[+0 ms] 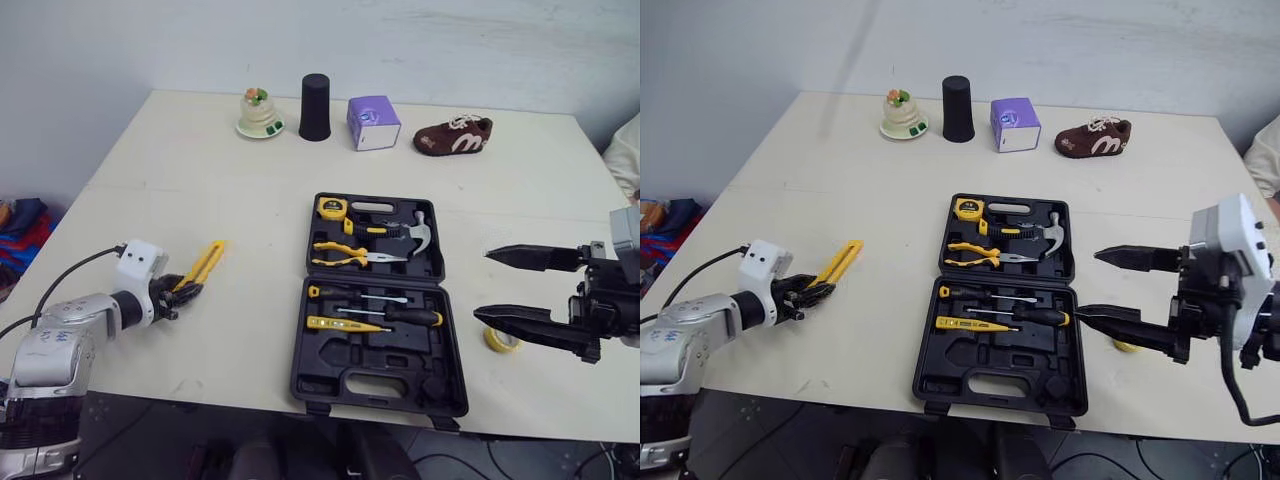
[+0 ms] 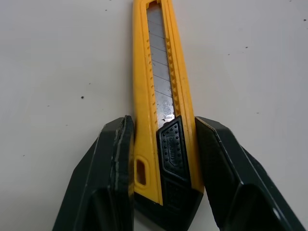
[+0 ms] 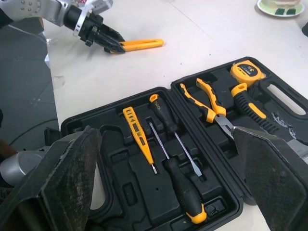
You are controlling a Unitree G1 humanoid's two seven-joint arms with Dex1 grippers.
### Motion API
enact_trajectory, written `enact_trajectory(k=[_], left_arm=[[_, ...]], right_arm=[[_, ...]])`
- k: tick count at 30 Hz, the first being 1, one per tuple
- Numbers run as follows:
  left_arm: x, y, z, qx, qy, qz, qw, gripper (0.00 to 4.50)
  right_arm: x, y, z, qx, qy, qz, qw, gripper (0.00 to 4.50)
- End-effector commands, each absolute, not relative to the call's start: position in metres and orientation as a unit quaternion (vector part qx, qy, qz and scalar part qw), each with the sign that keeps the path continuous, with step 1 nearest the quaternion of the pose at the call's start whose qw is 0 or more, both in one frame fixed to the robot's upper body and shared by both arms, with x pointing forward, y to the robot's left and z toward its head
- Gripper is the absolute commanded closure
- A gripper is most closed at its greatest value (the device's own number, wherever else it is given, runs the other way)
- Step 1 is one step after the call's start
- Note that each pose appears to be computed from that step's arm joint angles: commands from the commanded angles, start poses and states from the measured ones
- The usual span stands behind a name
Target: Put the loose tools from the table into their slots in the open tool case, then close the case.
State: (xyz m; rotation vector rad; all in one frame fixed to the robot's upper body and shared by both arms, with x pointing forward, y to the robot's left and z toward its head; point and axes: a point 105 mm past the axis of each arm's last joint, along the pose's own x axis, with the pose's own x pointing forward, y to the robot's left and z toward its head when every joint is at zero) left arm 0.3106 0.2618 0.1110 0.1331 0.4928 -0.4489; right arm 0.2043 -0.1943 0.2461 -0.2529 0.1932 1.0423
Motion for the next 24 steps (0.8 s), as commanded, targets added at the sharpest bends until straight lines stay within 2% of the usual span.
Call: enact_trajectory(k=[1, 3, 5, 7, 11, 18, 24], left_arm=[[0.306, 0.239, 0.149, 0.111, 0.197, -0.311, 0.923, 3.06], [0.297, 0.22, 0.167, 0.135, 0.18, -0.377, 0.899, 3.06], [0.272, 0.173, 0.179, 0.173, 0.178, -0.511, 0.823, 3.06], [0.255, 0.147, 0.179, 0.189, 0.184, -0.584, 0.768, 3.06], [0.24, 0.097, 0.167, 0.19, 0.197, -0.679, 0.682, 3.06], [0.238, 0.033, 0.137, 0.235, 0.255, -0.719, 0.602, 3.06], [0.249, 0.018, 0.127, 0.284, 0.269, -0.699, 0.599, 3.06]], right_arm=[[0.202, -0.208, 0.252, -0.123, 0.084, 0.462, 0.874, 0.0], [0.201, -0.217, 0.248, -0.121, 0.095, 0.444, 0.883, 0.0], [0.192, -0.233, 0.238, -0.107, 0.125, 0.418, 0.893, 0.0], [0.182, -0.244, 0.228, -0.098, 0.153, 0.402, 0.897, 0.0], [0.156, -0.263, 0.199, -0.095, 0.228, 0.371, 0.896, 0.0], [0.13, -0.27, 0.179, -0.111, 0.293, 0.362, 0.878, 0.0], [0.122, -0.26, 0.176, -0.103, 0.293, 0.362, 0.879, 0.0]])
